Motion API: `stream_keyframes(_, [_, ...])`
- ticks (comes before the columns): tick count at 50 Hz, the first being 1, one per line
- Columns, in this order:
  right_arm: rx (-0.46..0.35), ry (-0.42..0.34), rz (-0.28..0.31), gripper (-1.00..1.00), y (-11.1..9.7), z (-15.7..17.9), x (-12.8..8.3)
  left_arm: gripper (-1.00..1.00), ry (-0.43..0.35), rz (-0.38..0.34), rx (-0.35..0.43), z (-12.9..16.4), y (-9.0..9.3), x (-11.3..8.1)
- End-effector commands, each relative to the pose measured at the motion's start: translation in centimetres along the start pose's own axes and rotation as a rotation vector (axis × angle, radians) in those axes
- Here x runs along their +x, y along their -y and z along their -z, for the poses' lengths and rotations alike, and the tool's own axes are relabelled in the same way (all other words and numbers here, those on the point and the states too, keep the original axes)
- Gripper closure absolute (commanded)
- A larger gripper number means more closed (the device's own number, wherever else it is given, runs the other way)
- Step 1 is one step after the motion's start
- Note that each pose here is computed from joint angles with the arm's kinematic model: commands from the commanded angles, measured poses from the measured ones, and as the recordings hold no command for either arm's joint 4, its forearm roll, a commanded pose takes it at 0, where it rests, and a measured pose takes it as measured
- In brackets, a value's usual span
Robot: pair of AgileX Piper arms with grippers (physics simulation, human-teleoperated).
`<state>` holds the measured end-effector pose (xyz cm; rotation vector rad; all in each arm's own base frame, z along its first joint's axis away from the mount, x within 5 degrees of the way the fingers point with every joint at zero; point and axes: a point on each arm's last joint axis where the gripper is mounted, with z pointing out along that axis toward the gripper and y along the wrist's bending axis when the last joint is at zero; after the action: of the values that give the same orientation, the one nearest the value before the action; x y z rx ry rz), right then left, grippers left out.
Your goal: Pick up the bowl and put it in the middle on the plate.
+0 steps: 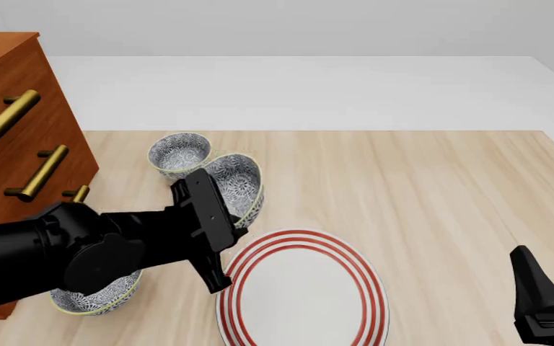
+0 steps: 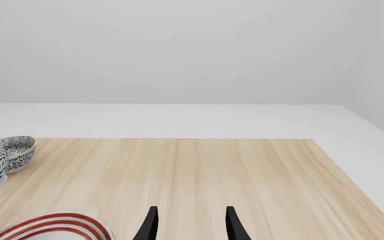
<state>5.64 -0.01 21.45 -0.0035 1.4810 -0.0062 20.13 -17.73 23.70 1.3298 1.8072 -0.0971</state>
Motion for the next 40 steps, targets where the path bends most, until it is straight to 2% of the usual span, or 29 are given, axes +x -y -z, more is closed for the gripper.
stream_keyframes(1, [0.0, 0.0, 0.0, -1.0, 0.0, 0.0, 0.0, 1.0, 0.047, -0.028, 0.141, 0.9, 3.5, -4.4])
stream_keyframes(22, [0.0, 0.0, 0.0, -1.0, 0.0, 0.0, 0.0, 1.0, -0.004, -0.159, 0.242, -0.8, 6.7, -4.2])
stream_keyframes(26, [0.0, 0.0, 0.0, -1.0, 0.0, 0.0, 0.0, 1.0, -0.042, -0.208, 0.286, -1.5, 8.1, -3.7])
stream_keyframes(28, [0.0, 0.0, 0.0, -1.0, 0.0, 0.0, 0.0, 1.0, -0.017, -0.23, 0.303, -1.2, 8.8, -4.5])
stream_keyframes(29, [0.0, 0.0, 0.0, -1.0, 0.0, 0.0, 0.0, 1.0, -0.027, -0.21, 0.299, -1.1, 8.5, -4.5])
stream_keyframes(32, [0.0, 0.0, 0.0, -1.0, 0.0, 0.0, 0.0, 1.0, -0.054, -0.242, 0.335, -1.6, 9.7, -4.4])
stream_keyframes(40, [0.0, 0.0, 0.0, -1.0, 0.0, 0.0, 0.0, 1.0, -0.062, -0.262, 0.337, -1.4, 9.4, -4.4])
